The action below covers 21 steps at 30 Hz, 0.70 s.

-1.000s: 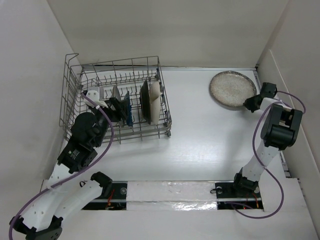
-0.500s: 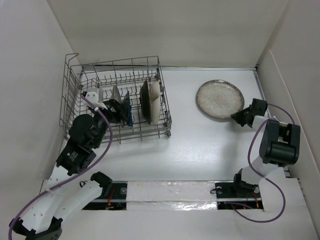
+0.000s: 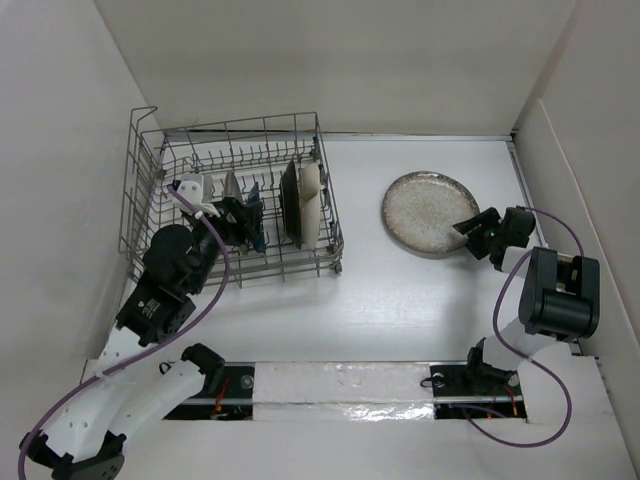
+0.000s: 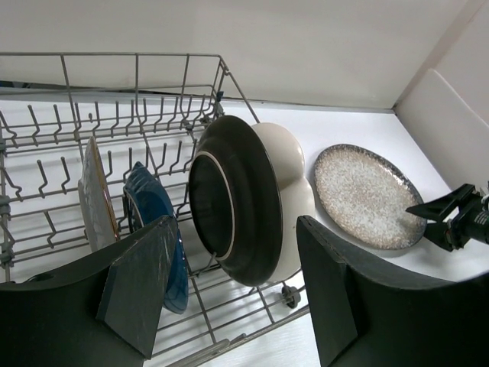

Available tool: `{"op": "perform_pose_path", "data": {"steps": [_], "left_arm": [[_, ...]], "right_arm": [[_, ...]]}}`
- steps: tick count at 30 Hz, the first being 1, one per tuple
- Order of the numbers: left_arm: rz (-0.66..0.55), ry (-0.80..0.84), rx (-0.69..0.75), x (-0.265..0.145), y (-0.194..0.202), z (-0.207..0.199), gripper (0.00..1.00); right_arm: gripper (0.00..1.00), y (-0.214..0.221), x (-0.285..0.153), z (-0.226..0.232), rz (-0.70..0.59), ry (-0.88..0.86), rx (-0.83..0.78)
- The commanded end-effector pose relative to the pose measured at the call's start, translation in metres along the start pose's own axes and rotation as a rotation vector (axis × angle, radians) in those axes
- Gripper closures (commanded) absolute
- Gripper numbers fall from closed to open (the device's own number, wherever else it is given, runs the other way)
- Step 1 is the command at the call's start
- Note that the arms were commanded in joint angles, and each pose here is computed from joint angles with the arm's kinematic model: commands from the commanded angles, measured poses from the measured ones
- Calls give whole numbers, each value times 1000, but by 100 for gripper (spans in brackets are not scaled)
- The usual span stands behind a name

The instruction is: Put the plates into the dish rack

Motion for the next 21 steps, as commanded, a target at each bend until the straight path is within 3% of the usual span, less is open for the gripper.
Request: {"op": "perform_pose_path", "data": {"steps": [1, 3, 6, 7, 11, 13, 17, 21], "left_arm": [[-26, 36, -18, 4, -4, -7, 40], [-26, 36, -20, 4, -5, -7, 40], [-23, 40, -18, 4, -4, -8, 40], [-23, 40, -18, 4, -4, -8, 40], [-27, 44, -19, 4, -4, -8, 40], [-24, 49, -20, 5, -3, -9, 40], [-10, 132, -45, 4, -6, -24, 40], [-1, 315, -108, -8, -28, -61, 40]], "right_arm": [[36, 26, 3, -27, 81, 76, -10], [36, 26, 4, -29, 88, 69, 4], [46, 23, 6, -33, 81, 52, 25], [56, 21, 6, -35, 75, 54, 36], [77, 21, 8, -40, 81, 37, 74], [100, 21, 8, -37, 78, 13, 72], [100, 17, -3, -17, 19, -118, 84], [100, -13, -37, 40, -111, -367, 78]]}}
Point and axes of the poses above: each gripper's point midway between its finger pads, its own x axis out along the fingers, its own z axis along the line the jaws close on, y = z × x, the point moved 3 cm from there along -x, back along the fingers, and after that the axes turned 8 degrees about -x, right-handed, at the moved point
